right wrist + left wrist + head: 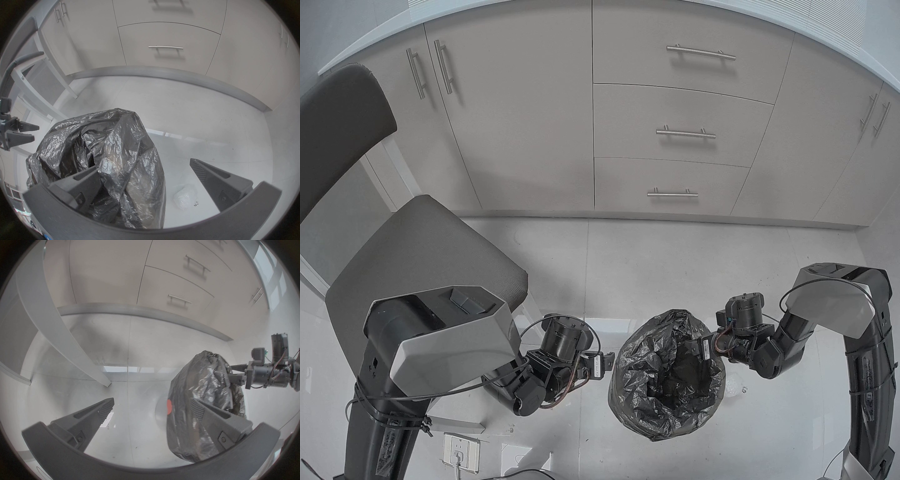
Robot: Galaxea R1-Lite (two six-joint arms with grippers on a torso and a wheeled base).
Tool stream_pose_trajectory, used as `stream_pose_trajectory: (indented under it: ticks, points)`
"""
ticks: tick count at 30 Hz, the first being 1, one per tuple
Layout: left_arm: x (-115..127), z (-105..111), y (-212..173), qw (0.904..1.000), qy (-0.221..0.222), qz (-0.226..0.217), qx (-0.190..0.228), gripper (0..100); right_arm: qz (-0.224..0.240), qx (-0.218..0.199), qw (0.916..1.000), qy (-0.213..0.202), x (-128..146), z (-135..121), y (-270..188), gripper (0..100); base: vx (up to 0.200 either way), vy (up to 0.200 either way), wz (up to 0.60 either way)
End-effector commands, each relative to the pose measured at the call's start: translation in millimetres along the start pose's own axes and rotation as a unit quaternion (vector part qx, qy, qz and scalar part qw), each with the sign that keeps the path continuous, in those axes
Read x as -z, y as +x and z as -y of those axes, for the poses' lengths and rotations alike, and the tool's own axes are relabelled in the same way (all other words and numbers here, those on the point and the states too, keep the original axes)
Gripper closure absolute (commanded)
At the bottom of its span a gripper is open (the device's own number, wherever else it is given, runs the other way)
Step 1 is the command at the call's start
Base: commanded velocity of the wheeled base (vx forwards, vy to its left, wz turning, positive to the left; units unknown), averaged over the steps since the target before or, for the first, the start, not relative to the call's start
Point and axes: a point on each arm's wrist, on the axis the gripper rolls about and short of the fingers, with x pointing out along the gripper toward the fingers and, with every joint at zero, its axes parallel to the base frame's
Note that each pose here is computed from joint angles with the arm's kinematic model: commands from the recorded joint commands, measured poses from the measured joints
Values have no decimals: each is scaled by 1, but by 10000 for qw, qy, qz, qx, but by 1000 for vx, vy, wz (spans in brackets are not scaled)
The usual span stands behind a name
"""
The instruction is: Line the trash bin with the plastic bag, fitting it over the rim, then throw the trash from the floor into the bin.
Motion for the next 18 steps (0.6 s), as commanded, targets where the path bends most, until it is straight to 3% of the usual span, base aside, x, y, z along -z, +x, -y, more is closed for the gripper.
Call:
stream_pose_trajectory:
  ticks: [1,6,11,14,18]
  points:
    - [-4,20,-23,9996,8,124,273,0,64,-41,10000,-17,-5,-3,-6,0,0,0,0]
    - [5,42,-40,9980,194,154,581,0,164,-217,9995,-134,-8,-18,-22,0,0,0,0]
    - [6,65,-46,9952,392,259,856,0,698,-391,9967,-96,-20,-29,-39,0,0,0,0]
    - [0,71,-37,9938,580,364,873,0,894,-425,9951,-13,-24,-32,-43,0,0,0,0]
    - [1,77,-17,9906,1147,144,728,0,1077,-435,9931,128,-32,-31,-48,0,0,0,0]
